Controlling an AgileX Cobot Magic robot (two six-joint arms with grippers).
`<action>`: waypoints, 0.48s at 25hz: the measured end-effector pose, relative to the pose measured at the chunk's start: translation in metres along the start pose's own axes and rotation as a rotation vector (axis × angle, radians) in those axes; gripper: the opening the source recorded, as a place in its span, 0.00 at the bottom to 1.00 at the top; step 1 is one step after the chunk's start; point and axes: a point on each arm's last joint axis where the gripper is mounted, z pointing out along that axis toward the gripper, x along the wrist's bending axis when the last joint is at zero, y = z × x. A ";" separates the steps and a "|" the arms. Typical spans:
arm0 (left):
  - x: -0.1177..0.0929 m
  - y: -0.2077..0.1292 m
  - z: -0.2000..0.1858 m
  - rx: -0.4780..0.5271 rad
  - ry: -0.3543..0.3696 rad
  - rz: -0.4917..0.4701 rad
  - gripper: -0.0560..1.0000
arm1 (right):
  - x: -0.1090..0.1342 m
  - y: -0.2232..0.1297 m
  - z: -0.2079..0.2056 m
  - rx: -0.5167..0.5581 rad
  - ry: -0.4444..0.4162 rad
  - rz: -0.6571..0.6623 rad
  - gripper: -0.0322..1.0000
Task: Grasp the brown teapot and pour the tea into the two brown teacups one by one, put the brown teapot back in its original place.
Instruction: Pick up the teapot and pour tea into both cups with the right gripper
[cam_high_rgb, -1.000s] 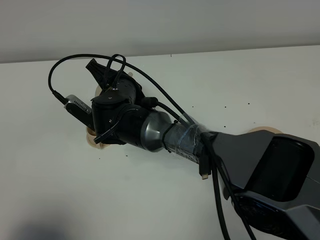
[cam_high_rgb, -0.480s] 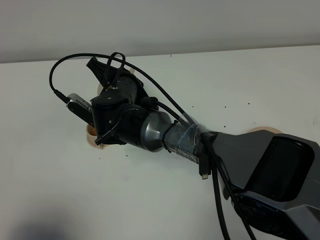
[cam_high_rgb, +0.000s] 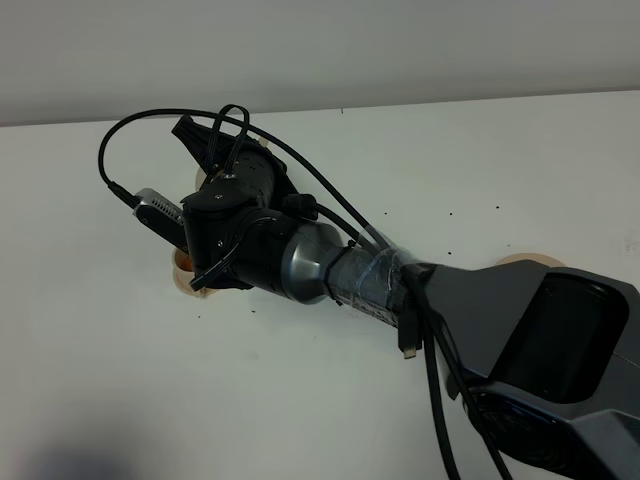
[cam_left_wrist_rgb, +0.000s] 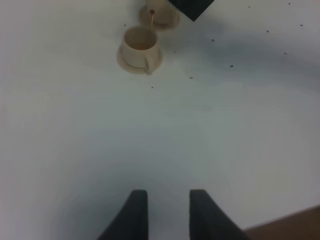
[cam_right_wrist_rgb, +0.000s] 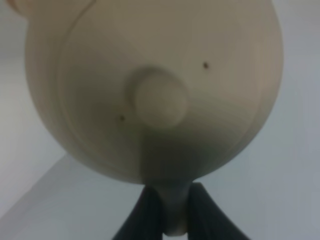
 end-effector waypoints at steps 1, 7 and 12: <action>0.000 0.000 0.000 0.000 0.000 0.000 0.27 | 0.000 0.000 0.000 0.002 -0.002 -0.003 0.14; 0.000 0.000 0.000 0.000 0.000 0.000 0.27 | -0.001 -0.001 0.000 0.011 -0.010 -0.014 0.14; 0.000 0.000 0.000 0.000 0.000 0.000 0.27 | -0.002 -0.001 0.000 0.013 -0.023 -0.023 0.14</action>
